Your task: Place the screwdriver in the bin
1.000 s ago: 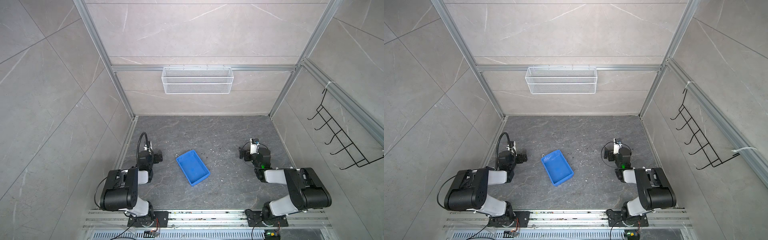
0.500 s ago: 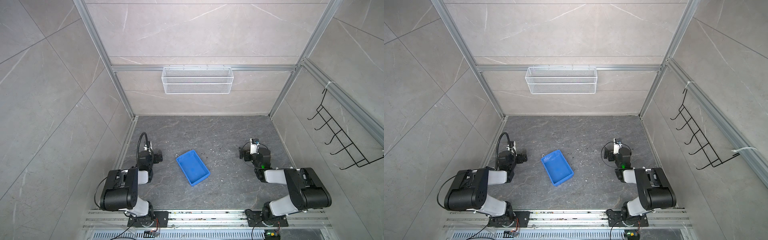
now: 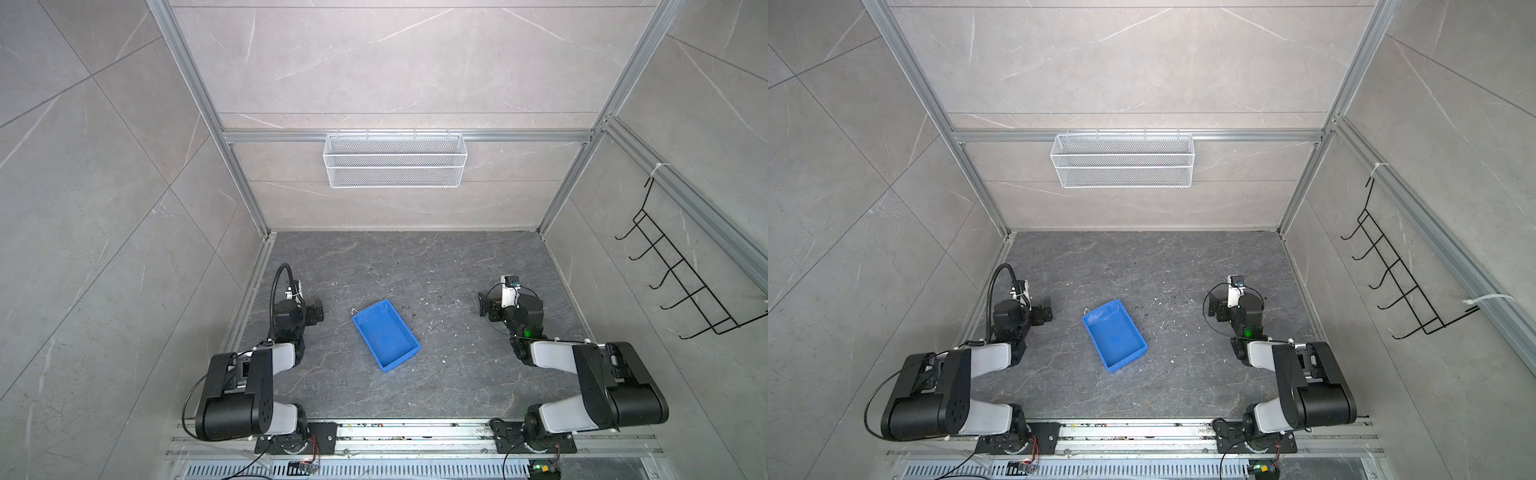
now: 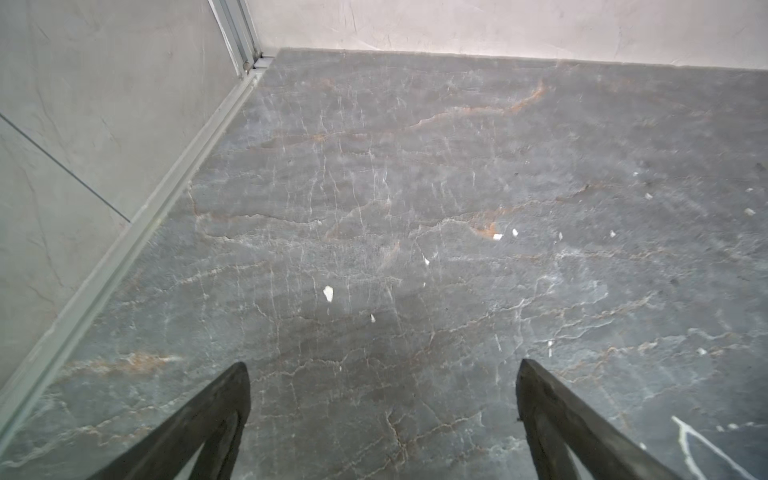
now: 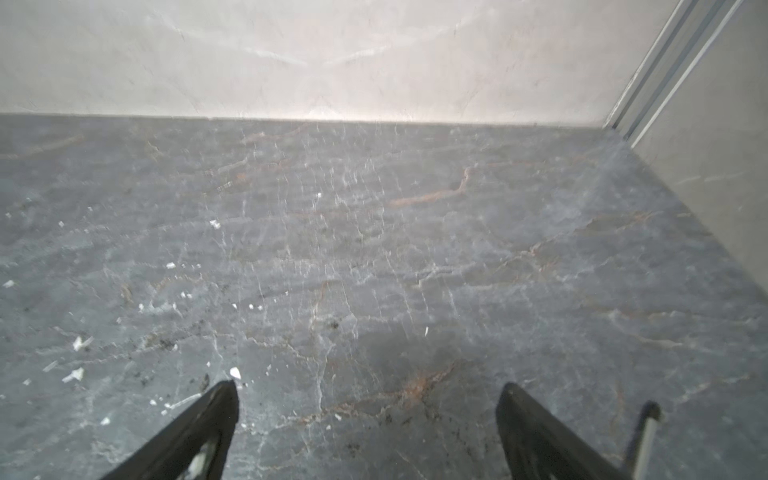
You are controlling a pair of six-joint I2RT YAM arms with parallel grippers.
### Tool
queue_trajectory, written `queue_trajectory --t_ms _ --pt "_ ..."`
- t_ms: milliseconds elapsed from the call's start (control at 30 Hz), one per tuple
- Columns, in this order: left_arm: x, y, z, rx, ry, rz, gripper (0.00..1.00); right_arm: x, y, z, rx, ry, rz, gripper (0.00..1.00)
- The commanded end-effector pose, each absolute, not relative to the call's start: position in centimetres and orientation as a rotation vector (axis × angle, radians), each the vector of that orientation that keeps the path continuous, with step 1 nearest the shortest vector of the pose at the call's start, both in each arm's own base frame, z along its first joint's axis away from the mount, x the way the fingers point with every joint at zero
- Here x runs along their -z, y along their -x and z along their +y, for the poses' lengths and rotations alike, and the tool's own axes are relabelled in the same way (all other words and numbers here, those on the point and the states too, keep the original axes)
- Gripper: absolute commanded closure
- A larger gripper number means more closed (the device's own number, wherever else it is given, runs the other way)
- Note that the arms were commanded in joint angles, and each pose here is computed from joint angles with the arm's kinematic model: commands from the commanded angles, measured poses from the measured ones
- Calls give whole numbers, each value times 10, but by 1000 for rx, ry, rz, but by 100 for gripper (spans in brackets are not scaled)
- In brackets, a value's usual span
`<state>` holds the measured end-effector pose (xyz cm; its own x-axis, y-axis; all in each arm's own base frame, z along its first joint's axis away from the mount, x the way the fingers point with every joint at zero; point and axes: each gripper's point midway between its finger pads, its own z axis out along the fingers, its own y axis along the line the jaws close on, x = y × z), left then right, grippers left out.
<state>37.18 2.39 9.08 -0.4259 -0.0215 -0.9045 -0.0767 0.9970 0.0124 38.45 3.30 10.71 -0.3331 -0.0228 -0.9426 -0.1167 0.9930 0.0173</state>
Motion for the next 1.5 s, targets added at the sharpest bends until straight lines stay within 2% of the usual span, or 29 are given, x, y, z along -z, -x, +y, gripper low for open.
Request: queue_trajectory --t_ms 0,600,800,1067,1467 --pt "-117 -374 21 -56 39 1969 0 -121 -377 35 -99 112 1891 1" --pt "-190 -357 -48 179 -336 1855 0 -188 -361 62 -251 226 1877 1" --pt "-208 -352 -102 297 -571 1802 0 -188 -351 58 -238 218 1998 1" --pt "-217 -329 -202 399 -970 1694 0 -188 -335 39 -167 96 2137 1" --pt "-224 -305 -299 612 -1189 1580 0 -194 -323 22 -170 -160 2154 1"
